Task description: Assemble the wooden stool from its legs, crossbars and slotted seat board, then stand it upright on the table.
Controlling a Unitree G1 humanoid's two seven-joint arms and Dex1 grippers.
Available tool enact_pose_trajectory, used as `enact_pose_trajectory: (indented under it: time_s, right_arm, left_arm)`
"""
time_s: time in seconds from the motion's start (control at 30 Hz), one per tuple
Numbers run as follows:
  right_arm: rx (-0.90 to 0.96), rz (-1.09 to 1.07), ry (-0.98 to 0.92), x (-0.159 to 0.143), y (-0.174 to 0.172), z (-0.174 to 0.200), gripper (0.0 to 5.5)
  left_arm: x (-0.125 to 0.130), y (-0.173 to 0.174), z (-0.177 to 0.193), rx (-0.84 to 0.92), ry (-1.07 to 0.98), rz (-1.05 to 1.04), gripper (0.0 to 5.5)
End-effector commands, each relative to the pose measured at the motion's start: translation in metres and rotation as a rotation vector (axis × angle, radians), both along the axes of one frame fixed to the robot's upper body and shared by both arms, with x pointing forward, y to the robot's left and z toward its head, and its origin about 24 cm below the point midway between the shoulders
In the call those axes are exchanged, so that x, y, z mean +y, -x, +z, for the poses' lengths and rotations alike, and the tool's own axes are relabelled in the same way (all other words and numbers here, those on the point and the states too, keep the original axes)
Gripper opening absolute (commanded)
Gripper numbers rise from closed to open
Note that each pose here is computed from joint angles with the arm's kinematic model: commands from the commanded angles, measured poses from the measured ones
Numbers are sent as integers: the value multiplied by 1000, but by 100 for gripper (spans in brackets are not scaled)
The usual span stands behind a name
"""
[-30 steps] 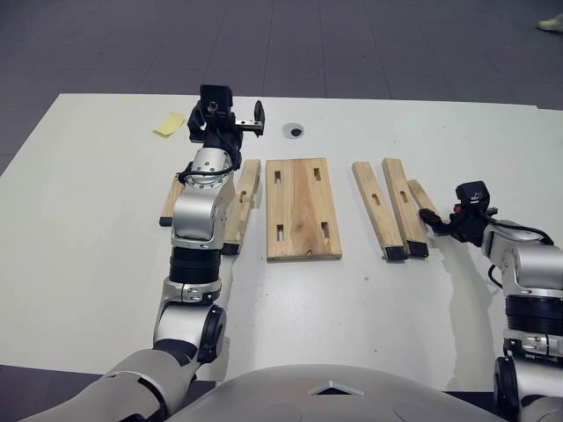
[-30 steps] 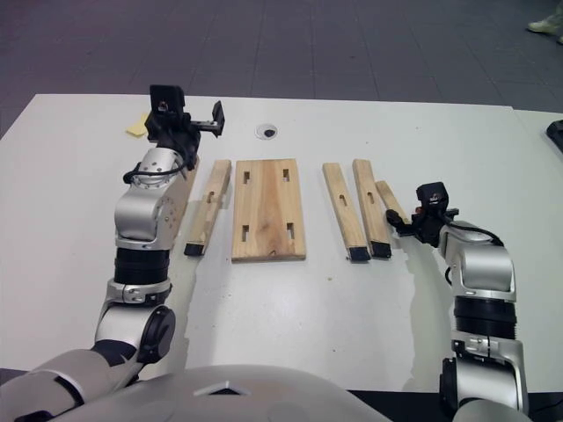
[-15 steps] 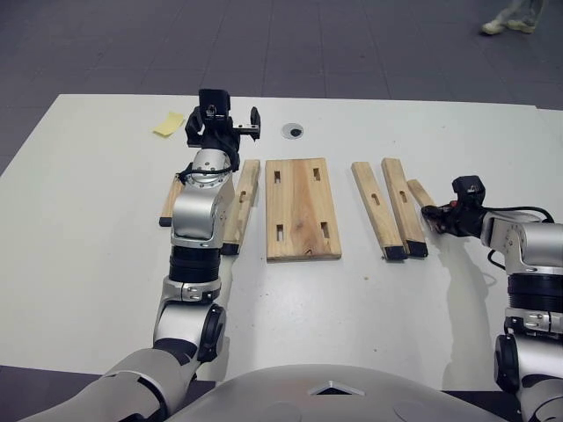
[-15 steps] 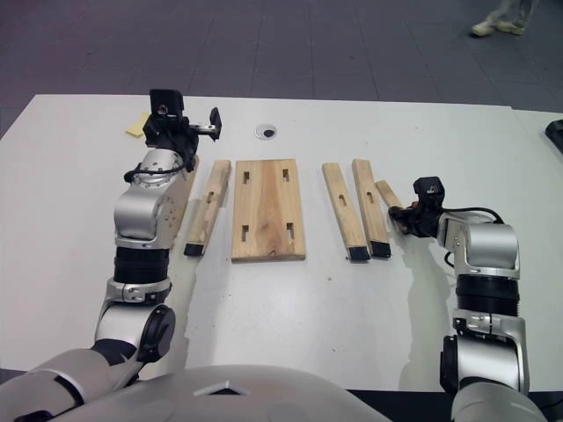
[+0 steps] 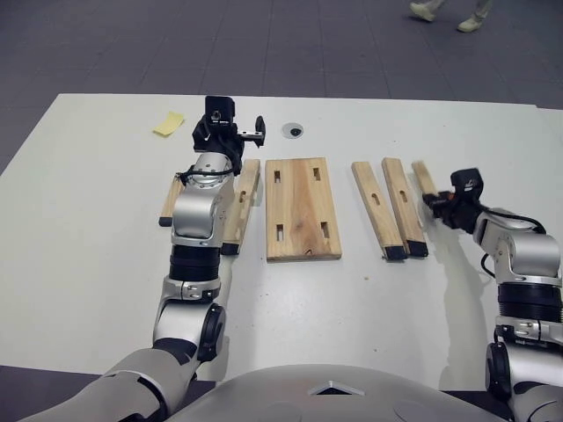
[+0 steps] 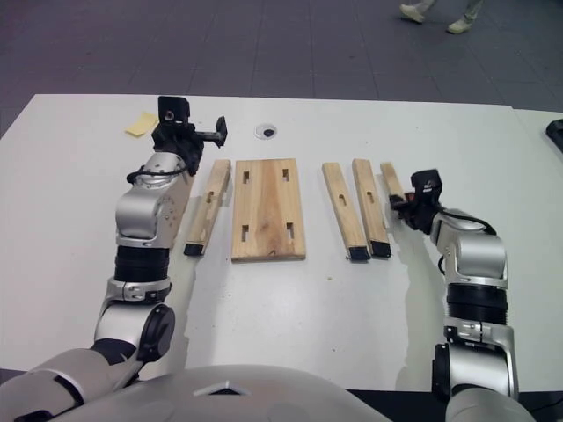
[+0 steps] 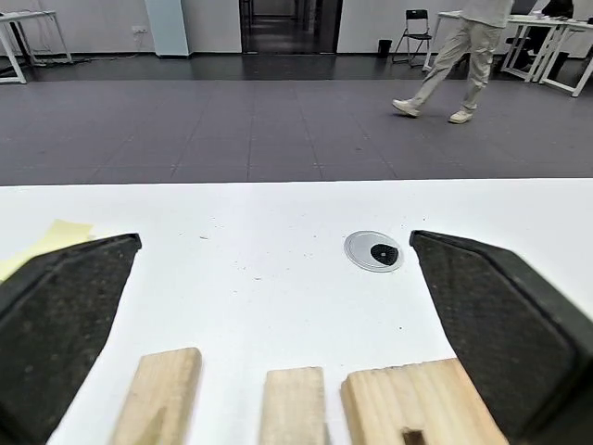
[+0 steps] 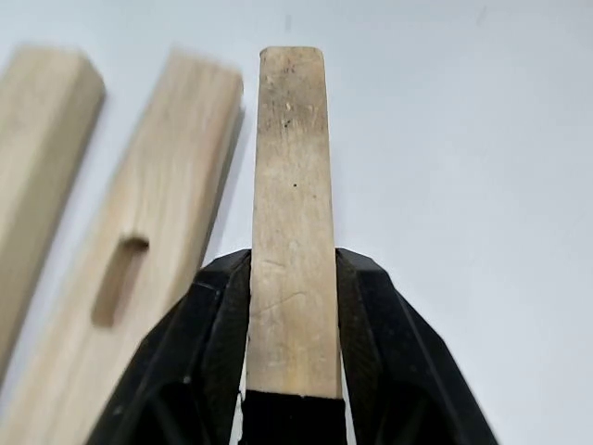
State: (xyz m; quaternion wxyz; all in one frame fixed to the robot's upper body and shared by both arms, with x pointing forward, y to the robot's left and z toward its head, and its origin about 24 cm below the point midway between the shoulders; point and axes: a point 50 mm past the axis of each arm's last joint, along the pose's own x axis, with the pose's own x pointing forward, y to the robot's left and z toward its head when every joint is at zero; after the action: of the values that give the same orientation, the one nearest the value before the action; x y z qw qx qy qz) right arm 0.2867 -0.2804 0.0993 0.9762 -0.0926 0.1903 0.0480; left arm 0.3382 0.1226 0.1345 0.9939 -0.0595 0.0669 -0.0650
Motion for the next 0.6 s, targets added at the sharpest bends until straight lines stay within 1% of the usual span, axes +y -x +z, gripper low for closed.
enact_pose_trajectory:
  time_s: [0.03,0.13,0.27,0.33,0.5,0.6]
  right_arm:
    - [-367,89,7,31,-9,51,130]
    - [-507,133,-23,52,-9,65,130]
    - [-610,199,-60,74,-5,75,130]
    - [-638,253,-71,85,-2,78,130]
    - [-654,351,-75,101,7,79,130]
    - [-649,396,-81,108,11,78,130]
  left_arm:
    - [-18,10,48,-125,350,-303,540]
    - [-34,22,68,-152,475,-519,540]
    - [-53,26,84,-135,570,-659,540]
    - [-64,27,91,-119,627,-715,540]
    - [-87,28,99,-84,674,-799,540]
    - [-99,26,97,-57,668,-827,540]
